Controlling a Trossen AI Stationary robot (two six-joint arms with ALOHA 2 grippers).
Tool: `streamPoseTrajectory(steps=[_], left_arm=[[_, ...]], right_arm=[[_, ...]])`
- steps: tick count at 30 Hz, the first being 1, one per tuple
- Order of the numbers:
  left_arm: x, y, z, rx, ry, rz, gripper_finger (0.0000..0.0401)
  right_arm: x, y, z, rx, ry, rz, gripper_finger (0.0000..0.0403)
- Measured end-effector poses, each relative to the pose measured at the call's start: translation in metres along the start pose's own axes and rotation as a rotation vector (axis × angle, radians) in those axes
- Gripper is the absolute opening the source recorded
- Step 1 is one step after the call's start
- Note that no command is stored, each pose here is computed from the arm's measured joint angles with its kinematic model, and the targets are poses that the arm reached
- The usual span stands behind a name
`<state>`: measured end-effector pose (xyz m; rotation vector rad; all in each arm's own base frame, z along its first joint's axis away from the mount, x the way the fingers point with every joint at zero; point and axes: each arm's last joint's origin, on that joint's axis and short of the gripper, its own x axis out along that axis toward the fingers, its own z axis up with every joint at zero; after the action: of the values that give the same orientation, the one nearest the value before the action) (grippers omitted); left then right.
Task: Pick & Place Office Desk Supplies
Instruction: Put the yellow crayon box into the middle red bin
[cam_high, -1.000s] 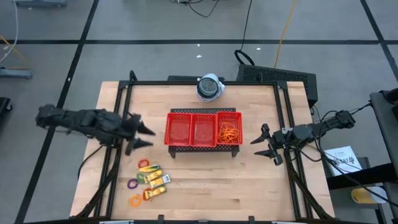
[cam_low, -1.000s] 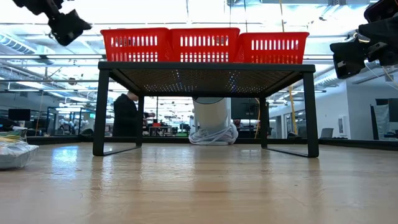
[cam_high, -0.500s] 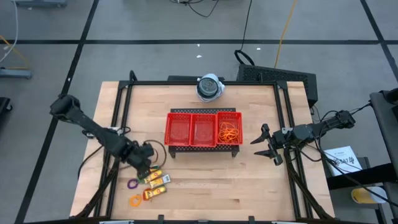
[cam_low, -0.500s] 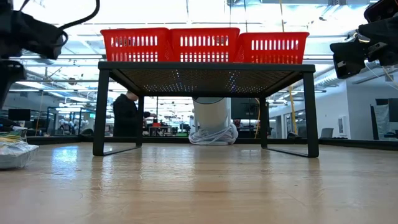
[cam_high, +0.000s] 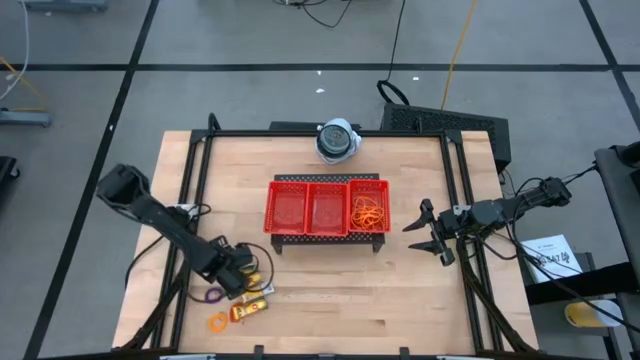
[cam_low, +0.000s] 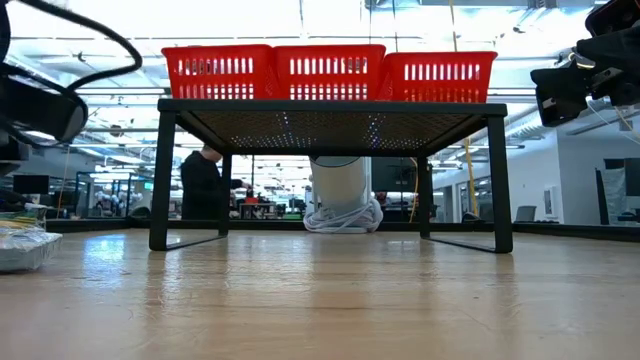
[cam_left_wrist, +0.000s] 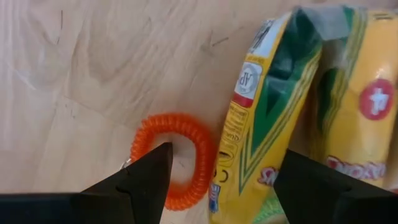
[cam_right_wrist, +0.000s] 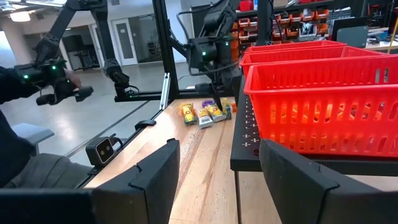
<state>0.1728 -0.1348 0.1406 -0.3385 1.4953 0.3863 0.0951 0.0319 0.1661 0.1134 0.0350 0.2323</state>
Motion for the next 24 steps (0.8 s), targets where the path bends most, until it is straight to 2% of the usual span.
streamPoseTrajectory(steps=[5, 9, 13, 17, 21, 24], left_arm=[[0.003, -0.006, 0.001, 0.054, -0.017, -0.028, 0.0246], [0.003, -0.009, 0.002, 0.084, -0.032, -0.055, 0.0189], [0.003, -0.009, 0.002, 0.036, -0.029, -0.067, 0.0128], [0.002, -0.009, 0.002, 0.04, -0.021, -0.076, 0.0088], [-0.005, -0.006, 0.001, 0.017, -0.033, -0.099, 0.0071], [-0.013, -0.004, 0.001, -0.01, -0.058, -0.134, 0.0076]], right_arm=[[0.0, 0.0, 0.0, 0.0, 0.0, 0.0, 0.0212], [0.0, 0.0, 0.0, 0.0, 0.0, 0.0, 0.0211], [0.0, 0.0, 0.0, 0.0, 0.0, 0.0, 0.0209], [0.0, 0.0, 0.0, 0.0, 0.0, 0.0, 0.0212], [0.0, 0.0, 0.0, 0.0, 0.0, 0.0, 0.0212], [0.0, 0.0, 0.0, 0.0, 0.0, 0.0, 0.0209]])
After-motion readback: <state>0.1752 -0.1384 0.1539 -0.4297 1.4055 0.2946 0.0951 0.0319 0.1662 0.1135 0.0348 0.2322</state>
